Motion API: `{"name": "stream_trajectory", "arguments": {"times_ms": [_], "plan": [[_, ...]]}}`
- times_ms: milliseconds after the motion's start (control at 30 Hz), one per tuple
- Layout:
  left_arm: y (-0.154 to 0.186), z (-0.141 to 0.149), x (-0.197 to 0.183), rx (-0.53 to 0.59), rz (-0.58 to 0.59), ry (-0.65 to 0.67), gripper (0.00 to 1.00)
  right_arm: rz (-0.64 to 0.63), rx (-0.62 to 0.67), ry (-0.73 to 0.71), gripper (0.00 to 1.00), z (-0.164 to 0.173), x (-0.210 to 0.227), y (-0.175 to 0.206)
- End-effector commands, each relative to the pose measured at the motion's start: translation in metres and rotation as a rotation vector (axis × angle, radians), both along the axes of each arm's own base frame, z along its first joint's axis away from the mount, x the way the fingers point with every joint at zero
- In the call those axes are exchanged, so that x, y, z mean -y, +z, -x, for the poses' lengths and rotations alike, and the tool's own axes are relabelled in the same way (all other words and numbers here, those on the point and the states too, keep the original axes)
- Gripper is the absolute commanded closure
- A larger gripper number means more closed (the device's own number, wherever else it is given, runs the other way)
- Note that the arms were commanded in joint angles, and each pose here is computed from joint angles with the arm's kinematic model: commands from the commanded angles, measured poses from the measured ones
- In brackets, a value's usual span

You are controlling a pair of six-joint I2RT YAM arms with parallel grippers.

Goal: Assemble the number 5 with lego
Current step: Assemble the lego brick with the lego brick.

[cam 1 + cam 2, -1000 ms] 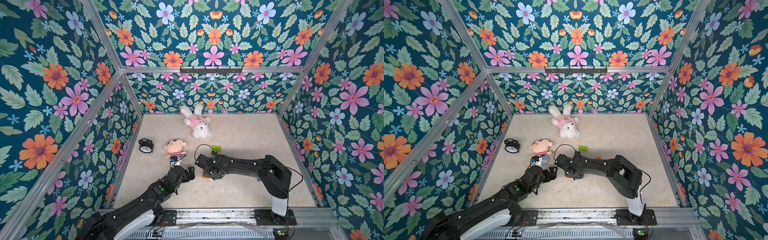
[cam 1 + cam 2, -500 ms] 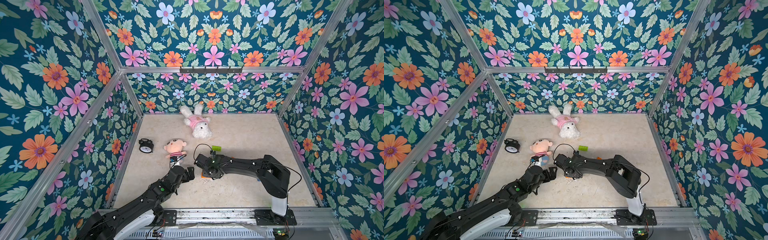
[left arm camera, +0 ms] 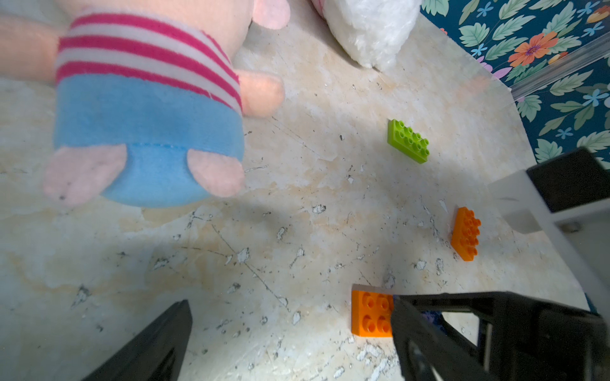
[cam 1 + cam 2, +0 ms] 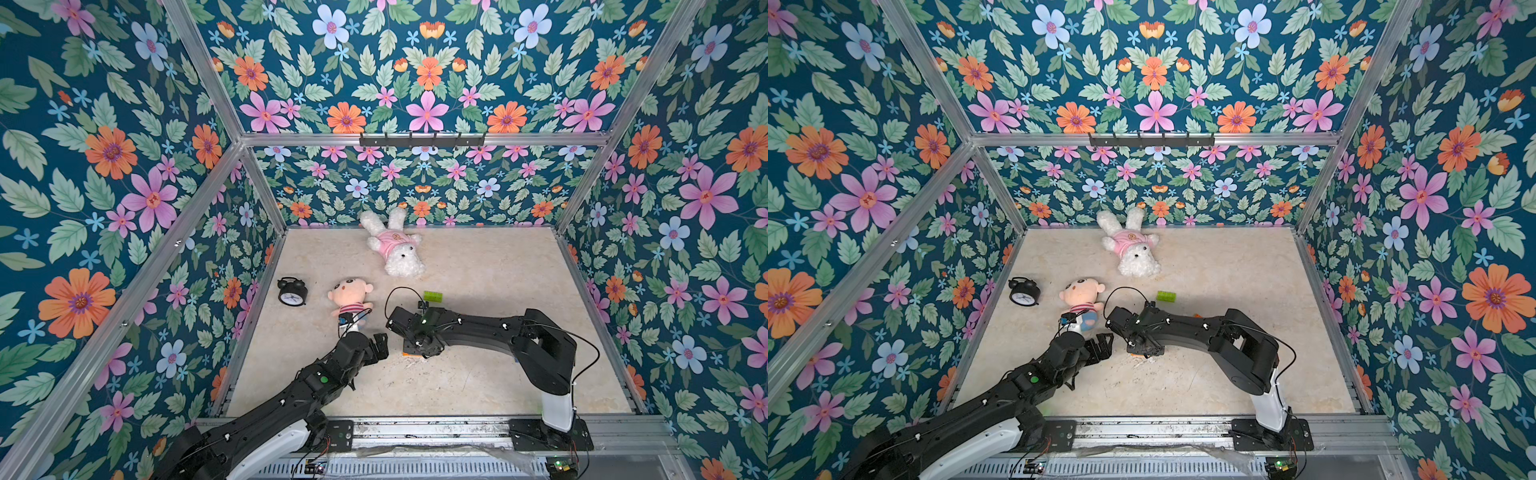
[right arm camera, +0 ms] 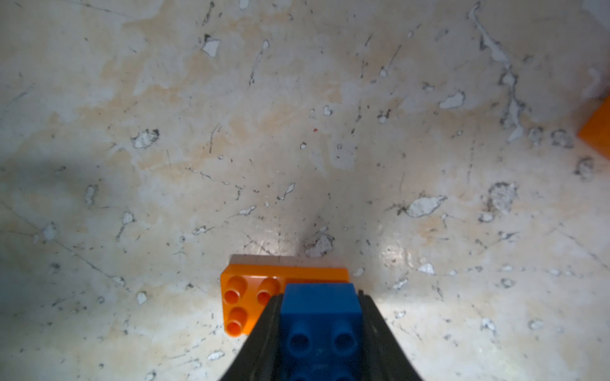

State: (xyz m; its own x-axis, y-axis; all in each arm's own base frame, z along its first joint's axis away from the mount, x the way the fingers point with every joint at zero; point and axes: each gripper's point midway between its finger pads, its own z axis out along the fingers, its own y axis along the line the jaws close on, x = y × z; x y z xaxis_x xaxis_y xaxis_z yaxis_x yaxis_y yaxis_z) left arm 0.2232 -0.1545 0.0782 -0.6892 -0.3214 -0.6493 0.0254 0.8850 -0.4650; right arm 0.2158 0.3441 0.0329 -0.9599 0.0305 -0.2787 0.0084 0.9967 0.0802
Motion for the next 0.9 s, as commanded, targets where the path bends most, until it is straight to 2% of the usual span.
{"name": "stream_trajectory", "arguments": {"times_ms": [0,233,533,700,867], "plan": [[0.001,-0.001,-0.001,0.005,-0.004,0.005,0.01,0.019,-0.003,0.019,0.78,0.000,0.001,-0.005],[0.001,-0.001,-0.002,0.002,-0.008,0.006,0.01,0.046,-0.024,0.042,0.79,0.003,0.005,-0.011],[0.001,-0.003,-0.007,0.005,-0.022,0.039,0.01,0.147,-0.148,0.116,0.80,0.023,0.020,-0.048],[0.011,-0.008,-0.005,0.021,0.002,0.060,0.01,0.102,-0.185,0.132,0.80,0.022,0.030,-0.056],[0.019,-0.015,-0.001,0.036,0.013,0.074,0.01,0.082,-0.180,0.144,0.80,0.012,0.043,-0.047]]}}
